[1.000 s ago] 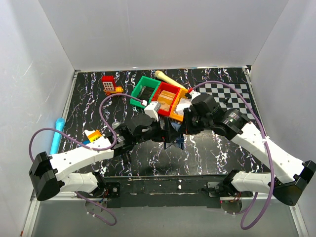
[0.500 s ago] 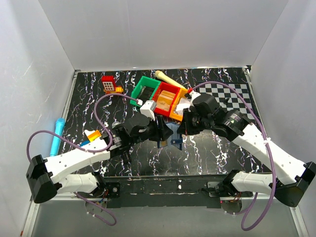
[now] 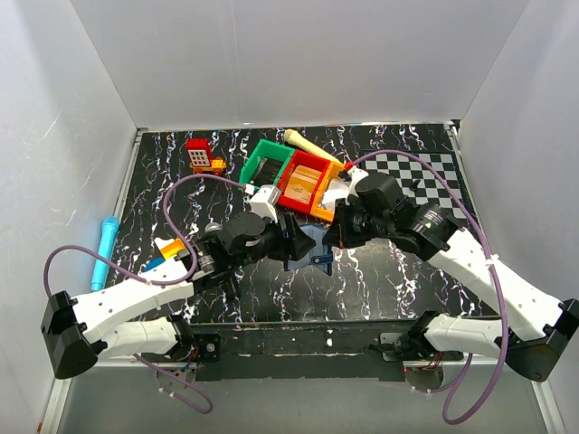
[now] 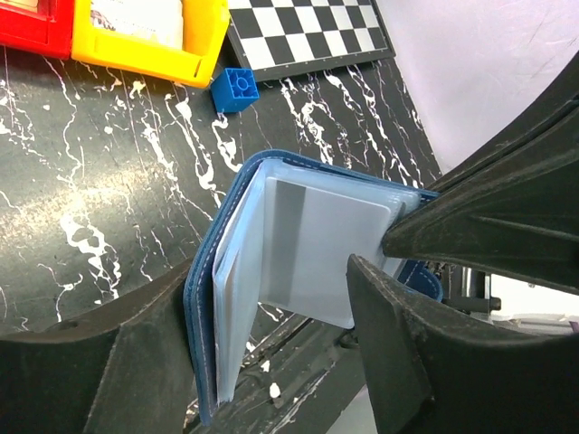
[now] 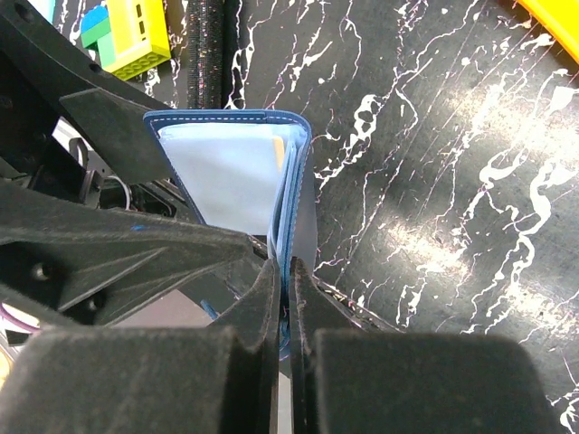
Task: Take the credit cards out of the card holder
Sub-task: Open the card holder at the center of the board.
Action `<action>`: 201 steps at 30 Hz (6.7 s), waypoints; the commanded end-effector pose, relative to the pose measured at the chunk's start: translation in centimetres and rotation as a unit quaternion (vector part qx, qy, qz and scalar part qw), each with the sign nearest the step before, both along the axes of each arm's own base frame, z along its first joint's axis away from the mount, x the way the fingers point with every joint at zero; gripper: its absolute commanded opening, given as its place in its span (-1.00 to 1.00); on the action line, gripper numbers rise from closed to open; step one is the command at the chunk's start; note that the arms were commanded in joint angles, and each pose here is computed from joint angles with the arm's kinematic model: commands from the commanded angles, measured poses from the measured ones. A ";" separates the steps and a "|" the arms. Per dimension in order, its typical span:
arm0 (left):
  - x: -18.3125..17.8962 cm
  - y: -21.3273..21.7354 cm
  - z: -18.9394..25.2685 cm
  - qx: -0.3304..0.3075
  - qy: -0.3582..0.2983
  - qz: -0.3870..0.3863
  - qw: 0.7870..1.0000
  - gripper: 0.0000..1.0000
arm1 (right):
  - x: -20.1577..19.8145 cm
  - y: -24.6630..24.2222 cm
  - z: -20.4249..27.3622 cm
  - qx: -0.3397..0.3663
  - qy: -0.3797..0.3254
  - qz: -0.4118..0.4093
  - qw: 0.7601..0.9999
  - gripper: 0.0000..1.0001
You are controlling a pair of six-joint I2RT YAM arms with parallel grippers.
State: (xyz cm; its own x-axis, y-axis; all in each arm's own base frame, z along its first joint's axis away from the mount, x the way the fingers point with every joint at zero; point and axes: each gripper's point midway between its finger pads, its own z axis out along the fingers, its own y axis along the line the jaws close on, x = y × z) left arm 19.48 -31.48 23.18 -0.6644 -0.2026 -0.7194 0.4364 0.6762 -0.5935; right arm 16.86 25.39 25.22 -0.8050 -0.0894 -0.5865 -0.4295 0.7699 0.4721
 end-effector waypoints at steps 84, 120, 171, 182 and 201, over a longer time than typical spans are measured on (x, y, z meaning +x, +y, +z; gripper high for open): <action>-0.5 5.4 7.6 -0.009 -0.048 0.027 0.998 -1.00 | -2.2 1.6 5.0 0.281 -0.022 0.137 0.950 -0.46; -1.6 0.2 5.2 -0.053 -0.024 -0.073 0.996 0.57 | -2.4 1.5 5.8 0.275 0.012 0.125 0.953 -0.97; -1.2 2.8 7.5 -0.026 -0.067 -0.041 0.997 -0.12 | -2.1 2.2 4.0 0.288 0.025 0.131 0.948 -0.97; -1.3 3.3 7.3 -0.023 -0.068 -0.034 0.997 0.18 | -2.1 2.2 3.9 0.289 0.024 0.132 0.948 -0.97; -1.2 3.8 6.5 -0.010 -0.067 -0.028 0.997 -0.70 | -2.1 1.9 3.9 0.286 0.021 0.132 0.949 -0.97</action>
State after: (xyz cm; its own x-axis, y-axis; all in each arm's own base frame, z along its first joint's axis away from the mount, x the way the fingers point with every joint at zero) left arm 18.57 -27.88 28.38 -0.5925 -0.1659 -0.7883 0.5299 0.6568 -0.5365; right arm 14.85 27.28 27.69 -0.8519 0.0237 -0.5232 -0.4946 0.2924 0.8185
